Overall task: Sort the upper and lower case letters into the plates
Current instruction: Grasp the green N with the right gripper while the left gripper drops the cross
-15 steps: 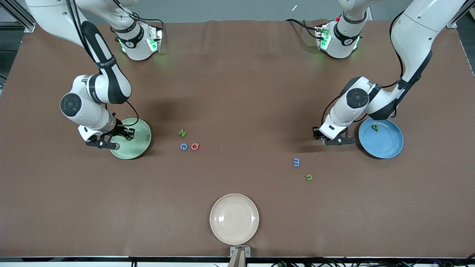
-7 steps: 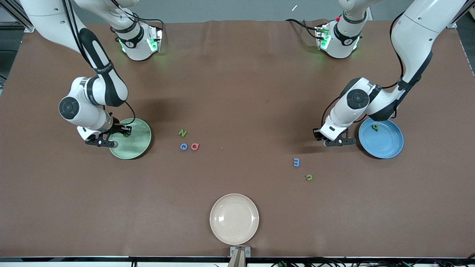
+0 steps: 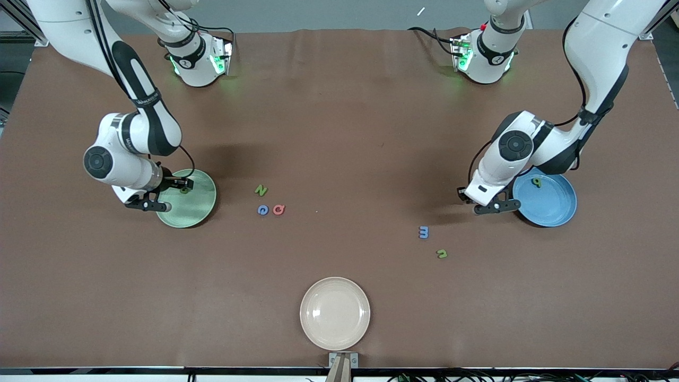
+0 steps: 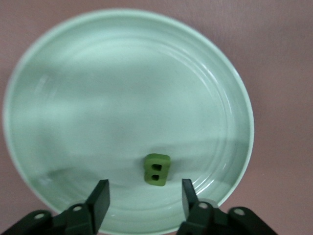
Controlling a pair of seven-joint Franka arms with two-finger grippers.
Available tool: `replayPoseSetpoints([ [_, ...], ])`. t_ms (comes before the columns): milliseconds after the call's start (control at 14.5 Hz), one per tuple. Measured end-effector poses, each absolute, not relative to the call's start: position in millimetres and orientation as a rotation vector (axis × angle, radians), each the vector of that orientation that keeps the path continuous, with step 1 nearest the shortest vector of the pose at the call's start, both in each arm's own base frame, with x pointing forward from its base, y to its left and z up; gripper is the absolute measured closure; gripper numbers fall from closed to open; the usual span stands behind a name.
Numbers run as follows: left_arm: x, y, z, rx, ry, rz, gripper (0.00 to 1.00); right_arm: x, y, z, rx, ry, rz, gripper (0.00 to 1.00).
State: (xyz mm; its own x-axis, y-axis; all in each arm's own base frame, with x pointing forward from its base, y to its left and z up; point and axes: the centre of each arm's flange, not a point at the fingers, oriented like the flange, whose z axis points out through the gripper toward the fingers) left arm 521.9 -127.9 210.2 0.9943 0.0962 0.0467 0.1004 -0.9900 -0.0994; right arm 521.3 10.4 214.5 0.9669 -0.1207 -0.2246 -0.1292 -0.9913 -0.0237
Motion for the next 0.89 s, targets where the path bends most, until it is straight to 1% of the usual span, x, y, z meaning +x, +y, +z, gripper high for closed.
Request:
replayPoseSetpoints([
  [69,524,-120,216,-3.02,-0.129,-0.069,0.67,530,18,228,-3.075,0.209,0.348,0.19],
  [206,530,-91,227,-2.995,-0.068,-0.071,0.67,539,48,248,-3.08,0.239,0.32,0.01],
  [412,536,-31,233,-2.986,0.004,-0.055,0.67,535,109,253,-3.097,0.289,0.265,0.0],
  [688,530,45,232,-2.993,0.143,-0.002,0.67,520,189,249,-3.085,0.447,0.122,0.0],
  [894,521,87,229,-2.99,0.245,0.035,0.67,504,217,231,-3.05,0.624,0.065,0.0],
])
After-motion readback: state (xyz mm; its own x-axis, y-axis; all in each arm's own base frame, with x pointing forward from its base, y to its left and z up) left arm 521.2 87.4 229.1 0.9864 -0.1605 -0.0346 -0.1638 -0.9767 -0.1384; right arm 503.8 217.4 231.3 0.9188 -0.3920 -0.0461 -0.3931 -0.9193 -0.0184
